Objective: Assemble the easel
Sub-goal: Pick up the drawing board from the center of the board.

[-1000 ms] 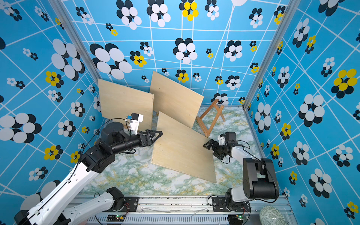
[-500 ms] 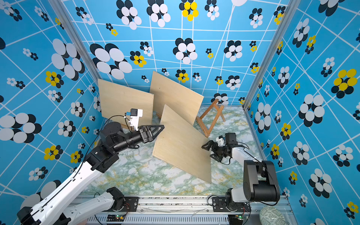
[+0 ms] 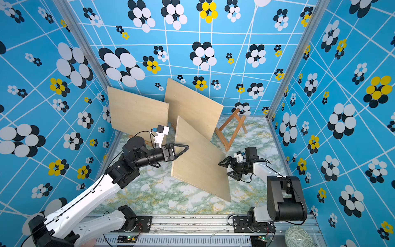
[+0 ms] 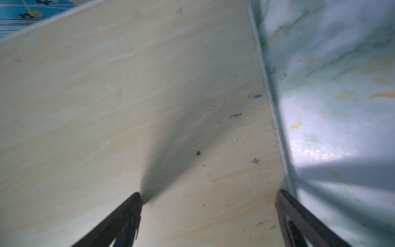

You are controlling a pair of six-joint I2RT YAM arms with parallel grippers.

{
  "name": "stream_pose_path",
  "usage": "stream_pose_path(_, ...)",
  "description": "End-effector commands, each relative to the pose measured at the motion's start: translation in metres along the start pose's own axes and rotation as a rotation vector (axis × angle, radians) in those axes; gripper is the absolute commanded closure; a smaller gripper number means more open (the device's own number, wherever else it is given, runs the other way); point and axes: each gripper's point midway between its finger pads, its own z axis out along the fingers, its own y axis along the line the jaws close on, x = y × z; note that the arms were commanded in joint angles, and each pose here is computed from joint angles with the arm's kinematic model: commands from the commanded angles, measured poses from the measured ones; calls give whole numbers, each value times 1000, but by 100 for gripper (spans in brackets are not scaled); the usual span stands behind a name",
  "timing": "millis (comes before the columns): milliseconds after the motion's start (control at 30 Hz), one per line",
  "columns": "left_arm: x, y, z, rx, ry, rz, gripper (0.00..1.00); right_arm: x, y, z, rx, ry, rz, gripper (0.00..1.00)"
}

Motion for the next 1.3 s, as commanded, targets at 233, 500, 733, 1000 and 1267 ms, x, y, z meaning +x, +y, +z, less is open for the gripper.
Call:
stream_pose_path(233, 25, 36, -11, -204, 134, -27, 15, 50, -18, 9, 42, 176, 104, 1)
stream_pose_path(500, 15, 21, -35, -220, 185, -59, 18, 51, -24, 9, 77, 173, 93, 1)
stream_pose_path(733, 21, 37, -45, -305, 245, -119, 28, 50, -29, 12, 83, 171, 93, 1)
stream_pose_path(1000, 27, 43, -69, -401, 286, -144, 32, 50, -29, 13, 86, 169, 84, 1)
stream_pose_path(1267, 33, 56, -79, -430, 298, -194, 51, 50, -31, 15, 91, 172, 80, 1)
